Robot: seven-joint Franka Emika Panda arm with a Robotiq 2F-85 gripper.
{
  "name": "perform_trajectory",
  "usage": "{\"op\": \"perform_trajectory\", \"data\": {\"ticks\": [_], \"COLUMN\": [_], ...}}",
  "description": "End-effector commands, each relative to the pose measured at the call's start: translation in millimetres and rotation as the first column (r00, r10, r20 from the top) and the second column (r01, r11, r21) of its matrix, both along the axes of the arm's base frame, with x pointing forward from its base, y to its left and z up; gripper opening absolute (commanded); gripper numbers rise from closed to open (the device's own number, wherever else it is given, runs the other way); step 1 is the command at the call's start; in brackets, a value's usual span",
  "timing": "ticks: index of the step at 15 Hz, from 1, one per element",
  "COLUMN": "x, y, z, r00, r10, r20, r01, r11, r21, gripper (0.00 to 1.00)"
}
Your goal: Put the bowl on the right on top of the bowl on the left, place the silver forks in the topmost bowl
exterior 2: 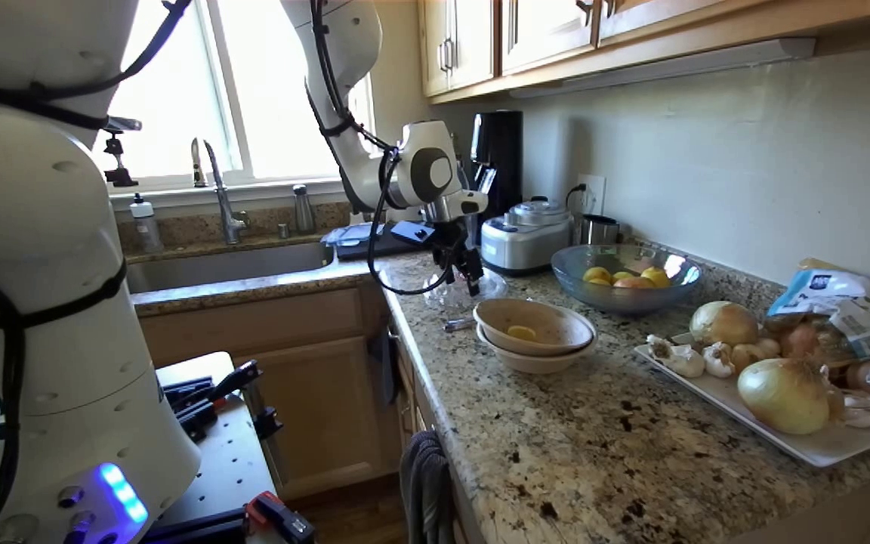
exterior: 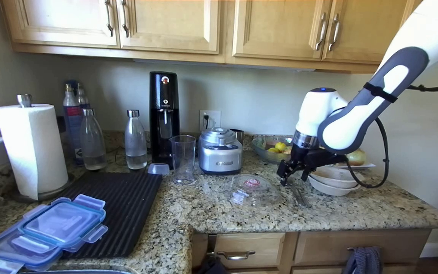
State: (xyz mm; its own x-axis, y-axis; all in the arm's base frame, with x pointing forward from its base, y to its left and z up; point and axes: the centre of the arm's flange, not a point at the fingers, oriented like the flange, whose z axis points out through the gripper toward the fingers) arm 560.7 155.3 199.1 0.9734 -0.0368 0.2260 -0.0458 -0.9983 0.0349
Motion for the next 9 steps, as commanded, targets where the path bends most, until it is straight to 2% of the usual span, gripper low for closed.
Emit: {"op": "perform_trajectory", "data": {"ticks": [1, 2, 4, 6, 7, 8, 9], "x": [8.3, 10.7, 14.2, 17.7, 19.1, 20.6, 21.2], "y": [1.8, 0.3, -3.4, -7.7, -9.3, -10.3, -11.1], "z": [-8.2, -10.6, -16.0, -22.5, -25.5, -28.4, -31.4], "r00": [0.999, 0.999, 0.998, 0.996, 0.995, 0.994, 0.992], "r10": [-0.037, -0.045, -0.065, -0.088, -0.099, -0.110, -0.119], "r20": [0.011, 0.007, -0.002, -0.013, -0.019, -0.024, -0.029], "r01": [0.037, 0.045, 0.065, 0.089, 0.100, 0.111, 0.120], "r11": [0.999, 0.999, 0.998, 0.996, 0.994, 0.993, 0.992], "r21": [0.006, 0.011, 0.021, 0.029, 0.033, 0.039, 0.043], "gripper": [1.00, 1.00, 0.90, 0.86, 0.79, 0.81, 0.79]}}
